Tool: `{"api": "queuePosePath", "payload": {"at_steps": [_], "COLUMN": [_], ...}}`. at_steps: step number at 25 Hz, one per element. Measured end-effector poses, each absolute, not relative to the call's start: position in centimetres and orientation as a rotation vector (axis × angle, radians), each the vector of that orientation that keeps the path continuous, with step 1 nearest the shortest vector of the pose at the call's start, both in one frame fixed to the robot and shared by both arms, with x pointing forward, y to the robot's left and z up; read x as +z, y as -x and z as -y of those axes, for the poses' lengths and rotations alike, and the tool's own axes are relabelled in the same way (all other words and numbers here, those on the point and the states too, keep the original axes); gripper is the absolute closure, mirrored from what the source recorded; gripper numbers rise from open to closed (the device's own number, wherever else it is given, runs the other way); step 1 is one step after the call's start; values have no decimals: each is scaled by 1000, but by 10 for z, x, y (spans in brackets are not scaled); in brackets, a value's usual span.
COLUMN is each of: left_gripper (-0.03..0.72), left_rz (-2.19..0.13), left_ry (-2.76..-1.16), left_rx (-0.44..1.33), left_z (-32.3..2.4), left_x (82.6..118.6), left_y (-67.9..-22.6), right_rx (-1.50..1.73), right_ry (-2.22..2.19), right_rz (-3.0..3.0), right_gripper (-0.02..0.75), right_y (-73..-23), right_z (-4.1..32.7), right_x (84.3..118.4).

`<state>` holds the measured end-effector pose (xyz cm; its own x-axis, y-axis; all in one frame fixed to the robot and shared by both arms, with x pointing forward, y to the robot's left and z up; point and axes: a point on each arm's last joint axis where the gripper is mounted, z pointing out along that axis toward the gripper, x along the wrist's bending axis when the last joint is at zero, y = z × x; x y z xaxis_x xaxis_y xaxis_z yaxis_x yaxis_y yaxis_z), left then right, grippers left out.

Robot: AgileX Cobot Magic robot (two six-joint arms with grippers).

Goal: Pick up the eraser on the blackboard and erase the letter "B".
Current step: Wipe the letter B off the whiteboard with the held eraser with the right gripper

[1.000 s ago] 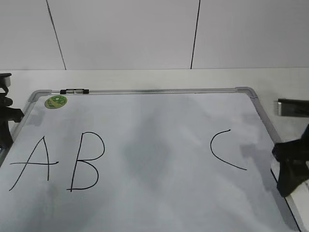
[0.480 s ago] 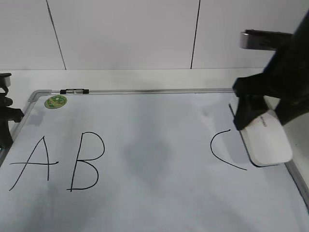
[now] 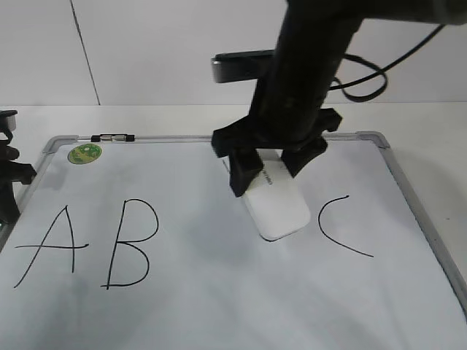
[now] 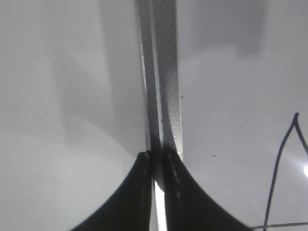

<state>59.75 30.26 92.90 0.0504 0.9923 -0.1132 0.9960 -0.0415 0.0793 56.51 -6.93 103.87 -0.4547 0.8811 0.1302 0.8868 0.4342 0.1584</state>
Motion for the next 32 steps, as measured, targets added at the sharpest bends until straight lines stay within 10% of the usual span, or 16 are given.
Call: {"api": "queuePosePath", "payload": {"at_steps": [17, 32], "left_gripper": [668, 669], "left_rz": [-2076, -2076], "left_ry": [-2172, -2173], "left_rx": [-45, -47], "left_z": [-302, -302], "left_x": [930, 930], "left_y": [-598, -598], "right_rx": [-233, -236], "right_ry": [1257, 1181], "right_rz": [2845, 2892], "right_gripper": [181, 182], "right_y": [-545, -535], "right_z": [-60, -78], "right_x": [969, 962]}}
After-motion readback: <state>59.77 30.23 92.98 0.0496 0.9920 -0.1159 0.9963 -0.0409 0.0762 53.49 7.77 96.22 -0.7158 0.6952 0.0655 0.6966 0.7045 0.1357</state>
